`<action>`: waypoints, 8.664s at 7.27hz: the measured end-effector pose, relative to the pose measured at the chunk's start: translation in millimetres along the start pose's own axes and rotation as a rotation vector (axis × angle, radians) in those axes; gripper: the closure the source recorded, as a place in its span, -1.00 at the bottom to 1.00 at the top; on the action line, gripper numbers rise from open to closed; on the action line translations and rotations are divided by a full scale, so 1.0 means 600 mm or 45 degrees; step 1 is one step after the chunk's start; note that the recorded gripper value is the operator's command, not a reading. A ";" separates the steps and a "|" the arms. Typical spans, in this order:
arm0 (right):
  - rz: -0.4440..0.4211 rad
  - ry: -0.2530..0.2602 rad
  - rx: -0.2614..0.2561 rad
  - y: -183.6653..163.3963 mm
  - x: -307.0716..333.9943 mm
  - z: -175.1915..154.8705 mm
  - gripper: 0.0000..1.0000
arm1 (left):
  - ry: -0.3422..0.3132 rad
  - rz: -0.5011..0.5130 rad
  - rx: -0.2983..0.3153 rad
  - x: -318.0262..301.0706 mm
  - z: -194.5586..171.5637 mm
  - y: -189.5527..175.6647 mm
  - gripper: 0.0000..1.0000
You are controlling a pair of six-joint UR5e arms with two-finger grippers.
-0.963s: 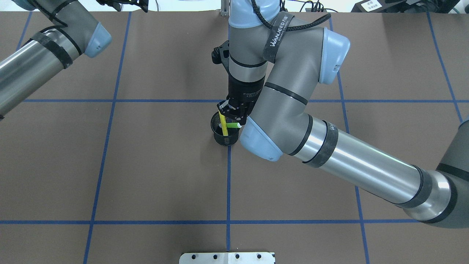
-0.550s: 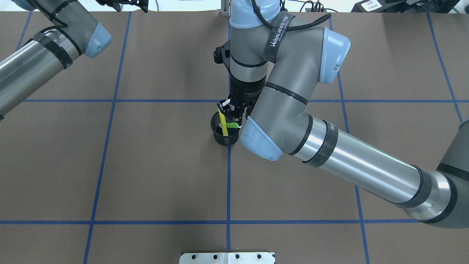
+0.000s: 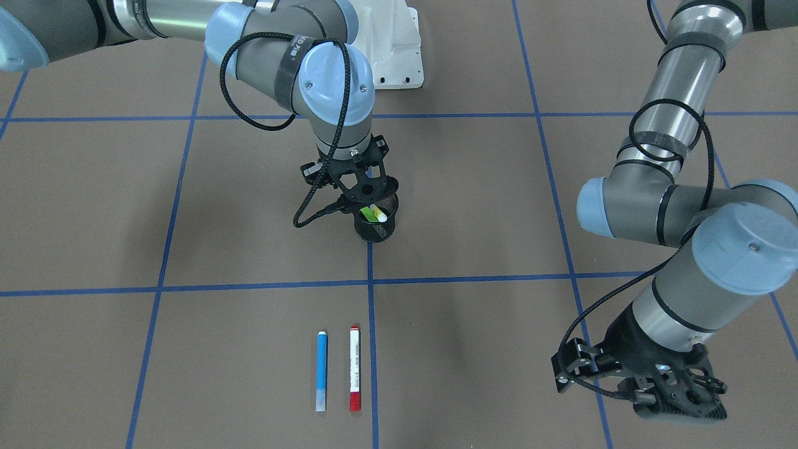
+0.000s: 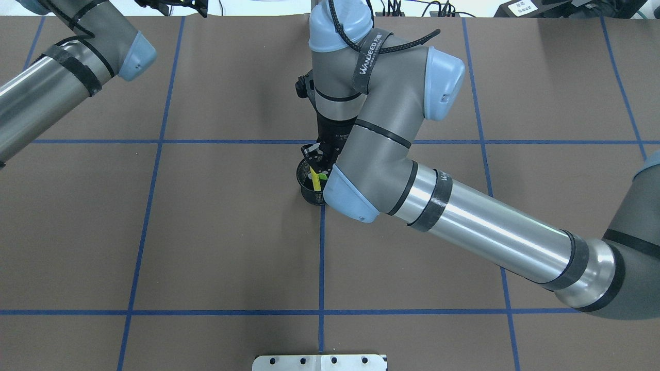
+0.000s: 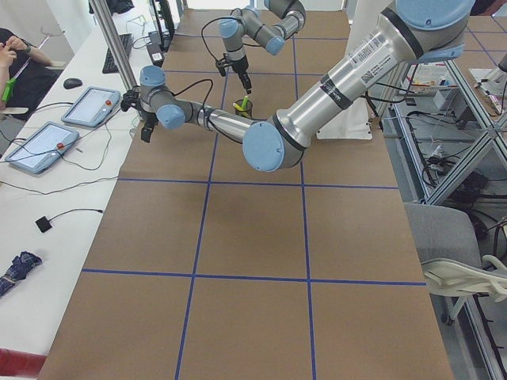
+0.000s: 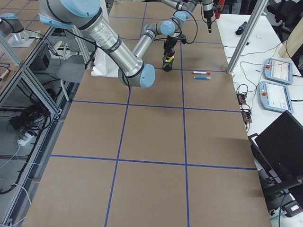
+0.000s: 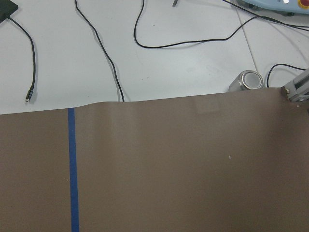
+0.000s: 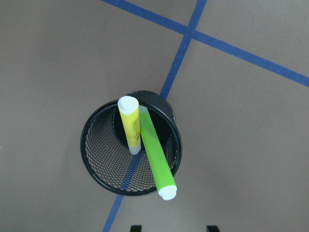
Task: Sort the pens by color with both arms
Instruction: 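Close the right gripper on the green highlighter in the cup, then lift the green highlighter out of the cup with the right gripper, then set the green highlighter beside the red-capped marker and release, then move the left gripper over the cup while the right arm withdraws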
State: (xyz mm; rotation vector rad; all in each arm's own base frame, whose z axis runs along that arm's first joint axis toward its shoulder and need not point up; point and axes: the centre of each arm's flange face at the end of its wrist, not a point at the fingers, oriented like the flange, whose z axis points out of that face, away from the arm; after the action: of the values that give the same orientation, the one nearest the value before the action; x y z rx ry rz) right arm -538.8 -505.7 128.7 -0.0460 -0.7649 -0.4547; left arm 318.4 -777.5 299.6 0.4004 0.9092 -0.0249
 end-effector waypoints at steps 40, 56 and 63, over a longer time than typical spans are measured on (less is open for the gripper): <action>0.625 0.056 0.924 -0.195 0.028 0.121 1.00 | 0.003 0.011 -0.020 0.010 0.025 0.028 -0.98; 0.486 -0.079 0.720 -0.238 0.266 -0.108 -0.99 | 0.095 -0.139 -0.329 0.255 -0.076 0.075 -0.98; 0.596 -0.127 0.514 -0.167 0.396 -0.106 -0.99 | -0.149 -0.205 -0.786 0.548 0.047 0.227 -0.61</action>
State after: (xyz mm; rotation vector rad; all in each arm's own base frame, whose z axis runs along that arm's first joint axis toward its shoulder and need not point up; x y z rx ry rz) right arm -388.4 -699.3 231.3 0.1284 -0.9013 0.1517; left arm 569.4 -612.8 105.9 -0.2460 0.7857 0.0831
